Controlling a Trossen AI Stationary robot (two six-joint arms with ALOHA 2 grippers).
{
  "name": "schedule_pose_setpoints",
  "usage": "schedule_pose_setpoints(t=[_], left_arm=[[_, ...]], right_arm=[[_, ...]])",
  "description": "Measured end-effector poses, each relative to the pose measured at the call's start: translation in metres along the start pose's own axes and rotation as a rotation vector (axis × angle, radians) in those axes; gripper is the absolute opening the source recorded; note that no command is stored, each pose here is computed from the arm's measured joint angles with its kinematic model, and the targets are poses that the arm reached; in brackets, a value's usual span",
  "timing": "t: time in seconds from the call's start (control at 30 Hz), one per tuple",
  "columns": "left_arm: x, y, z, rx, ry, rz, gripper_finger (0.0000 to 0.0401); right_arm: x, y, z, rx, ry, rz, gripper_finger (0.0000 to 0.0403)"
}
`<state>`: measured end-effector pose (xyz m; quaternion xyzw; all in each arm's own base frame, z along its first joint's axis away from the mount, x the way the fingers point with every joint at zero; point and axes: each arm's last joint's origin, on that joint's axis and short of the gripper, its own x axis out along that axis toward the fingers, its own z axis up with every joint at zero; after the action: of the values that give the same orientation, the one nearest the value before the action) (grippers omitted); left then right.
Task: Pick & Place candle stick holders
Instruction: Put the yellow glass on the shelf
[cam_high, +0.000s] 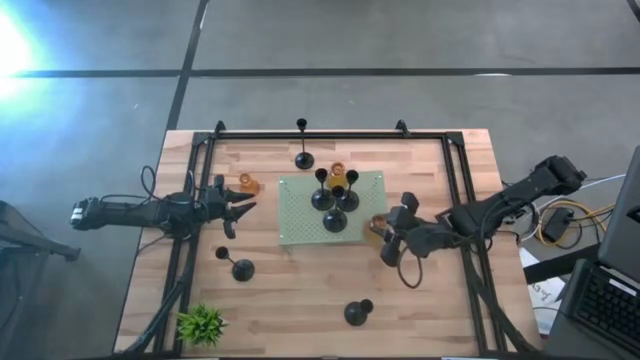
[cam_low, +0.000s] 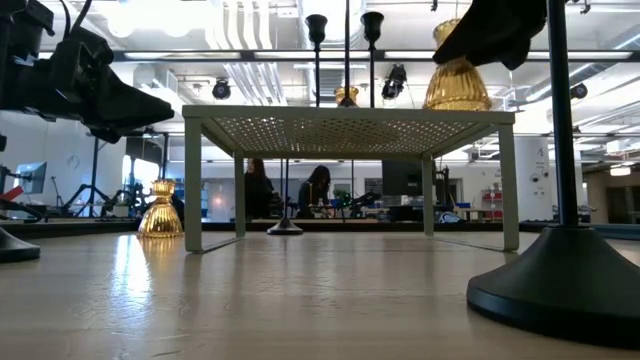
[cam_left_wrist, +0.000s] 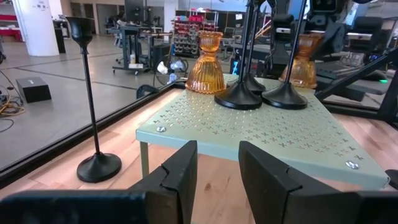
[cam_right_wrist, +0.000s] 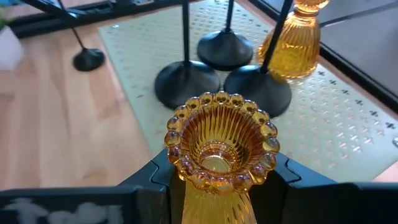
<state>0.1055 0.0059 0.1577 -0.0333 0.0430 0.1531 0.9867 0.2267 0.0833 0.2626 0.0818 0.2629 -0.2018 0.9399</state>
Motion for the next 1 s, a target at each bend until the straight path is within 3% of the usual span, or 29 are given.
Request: schedule_pose_setpoints(t=[0.5, 1.0], left_arm=[[0.0, 0.0, 0.0, 0.0, 0.001, 0.0, 0.0122], [0.0, 0.0, 0.0, 0.0, 0.001, 0.0, 0.0122]], right_arm=[[0.027, -0.001, 0.006, -0.044, -0.029, -0.055, 0.012], [0.033, 0.002, 0.009, -0.063, -0.057, -0.044, 0.012]])
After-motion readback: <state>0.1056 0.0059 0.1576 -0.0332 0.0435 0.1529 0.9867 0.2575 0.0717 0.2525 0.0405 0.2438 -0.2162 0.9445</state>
